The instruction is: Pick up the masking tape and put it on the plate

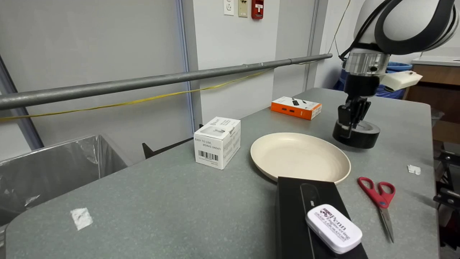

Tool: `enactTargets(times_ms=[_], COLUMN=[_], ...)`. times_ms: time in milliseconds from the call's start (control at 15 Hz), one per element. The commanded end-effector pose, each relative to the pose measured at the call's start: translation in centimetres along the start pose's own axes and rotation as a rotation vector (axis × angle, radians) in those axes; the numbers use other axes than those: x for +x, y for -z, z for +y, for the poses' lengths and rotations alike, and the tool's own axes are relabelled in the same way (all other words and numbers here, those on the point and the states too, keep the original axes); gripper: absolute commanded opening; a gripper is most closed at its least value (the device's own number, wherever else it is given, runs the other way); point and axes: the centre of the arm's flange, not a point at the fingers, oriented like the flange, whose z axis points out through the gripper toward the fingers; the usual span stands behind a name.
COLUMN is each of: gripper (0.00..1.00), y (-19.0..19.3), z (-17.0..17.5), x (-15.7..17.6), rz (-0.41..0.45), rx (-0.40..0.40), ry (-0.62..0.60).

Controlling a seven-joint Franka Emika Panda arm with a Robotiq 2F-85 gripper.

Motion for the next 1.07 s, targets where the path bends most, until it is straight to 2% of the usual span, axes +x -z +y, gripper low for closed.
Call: enactTargets(times_ms=[0,267,400,467,600,800,867,1000], gripper=[0.06,0.06,0.06,0.26,0.26,0.26,0.06,0.06], y=[4.2,5.5,5.3,4.6,4.7,4.6,4.6,4.2], z=[-2.5,-7.3,-9.6,-8.3,-10.0,-10.1,-10.0,-11.0], x=[-2.7,-3.7,-3.5,-3.3,-3.8,-3.8,-3.8,-2.4], rz=[0.090,0.150,0.122,0.103,0.101,0.101,0.101,0.110], rx=[0.037,0.058,0.092,0.054,0.071,0.072,0.071,0.102], ry=[0.095,0.220,0.256,0.216,0.242,0.247,0.248,0.271])
